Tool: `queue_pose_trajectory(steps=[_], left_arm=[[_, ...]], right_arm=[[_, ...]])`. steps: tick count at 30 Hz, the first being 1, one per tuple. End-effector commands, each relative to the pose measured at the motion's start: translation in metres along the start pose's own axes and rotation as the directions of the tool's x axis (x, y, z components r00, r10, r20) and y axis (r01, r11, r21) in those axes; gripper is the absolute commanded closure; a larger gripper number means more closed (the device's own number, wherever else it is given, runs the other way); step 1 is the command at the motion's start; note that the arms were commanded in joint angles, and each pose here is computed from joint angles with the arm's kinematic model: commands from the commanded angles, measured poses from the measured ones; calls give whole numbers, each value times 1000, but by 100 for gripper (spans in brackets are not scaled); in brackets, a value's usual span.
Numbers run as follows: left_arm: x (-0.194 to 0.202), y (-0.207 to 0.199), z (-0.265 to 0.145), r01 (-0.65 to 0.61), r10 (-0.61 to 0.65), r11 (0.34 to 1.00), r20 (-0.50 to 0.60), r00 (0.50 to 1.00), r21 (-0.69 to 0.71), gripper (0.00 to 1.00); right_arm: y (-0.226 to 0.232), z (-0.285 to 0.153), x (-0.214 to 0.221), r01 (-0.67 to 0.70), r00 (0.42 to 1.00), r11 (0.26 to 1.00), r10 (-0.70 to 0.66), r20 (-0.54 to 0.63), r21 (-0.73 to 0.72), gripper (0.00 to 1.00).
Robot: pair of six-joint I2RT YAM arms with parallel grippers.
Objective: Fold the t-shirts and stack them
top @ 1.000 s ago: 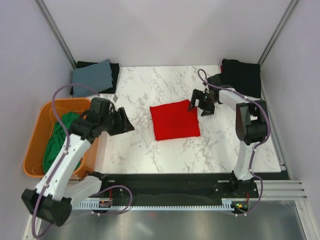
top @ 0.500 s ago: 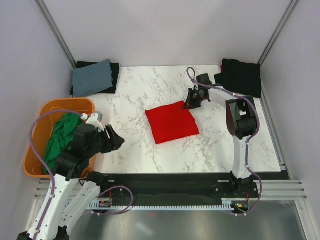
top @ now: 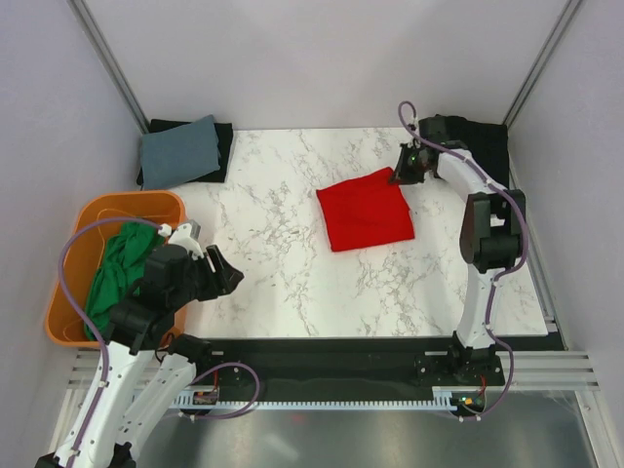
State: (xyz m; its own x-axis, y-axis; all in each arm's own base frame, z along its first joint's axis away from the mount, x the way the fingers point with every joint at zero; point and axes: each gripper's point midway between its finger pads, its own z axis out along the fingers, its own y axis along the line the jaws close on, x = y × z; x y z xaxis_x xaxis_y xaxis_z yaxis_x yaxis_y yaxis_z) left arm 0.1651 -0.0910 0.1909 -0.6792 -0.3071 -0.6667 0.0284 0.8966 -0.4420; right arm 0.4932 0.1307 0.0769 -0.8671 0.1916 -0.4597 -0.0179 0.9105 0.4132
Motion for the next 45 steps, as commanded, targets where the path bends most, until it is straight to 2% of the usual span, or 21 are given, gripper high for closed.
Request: queue_pose_trajectory(steps=[1,7,13,26,33,42,45], left_arm=[[-6,-6,2,25,-25,999,22,999,28,37],[-6,-5,5,30,-30,999,17,999,22,36],[-6,-3,5,37,-37,999,23,999,13,32],[-7,0,7,46,-46,999,24,999,5,30],[-7,0,7,46,-46,999,26,999,5,30],[-8,0,7,48,-49,999,26,998,5,30],[-7,1,8,50,-50,999,23,998,4,30]], right_arm=[[-11,-51,-61,77,983,994,-88,162,74,100],[-35,-91,-112,97,952,984,-136,275,149,100],[-50,-153,-177,114,888,965,-205,412,235,100],[-49,-234,-222,94,796,975,-196,573,203,100],[-62,-244,-236,53,771,981,-158,617,185,100],[-93,-211,-240,-15,788,983,-102,606,185,100],[-101,-207,-245,-28,779,984,-91,621,178,100]])
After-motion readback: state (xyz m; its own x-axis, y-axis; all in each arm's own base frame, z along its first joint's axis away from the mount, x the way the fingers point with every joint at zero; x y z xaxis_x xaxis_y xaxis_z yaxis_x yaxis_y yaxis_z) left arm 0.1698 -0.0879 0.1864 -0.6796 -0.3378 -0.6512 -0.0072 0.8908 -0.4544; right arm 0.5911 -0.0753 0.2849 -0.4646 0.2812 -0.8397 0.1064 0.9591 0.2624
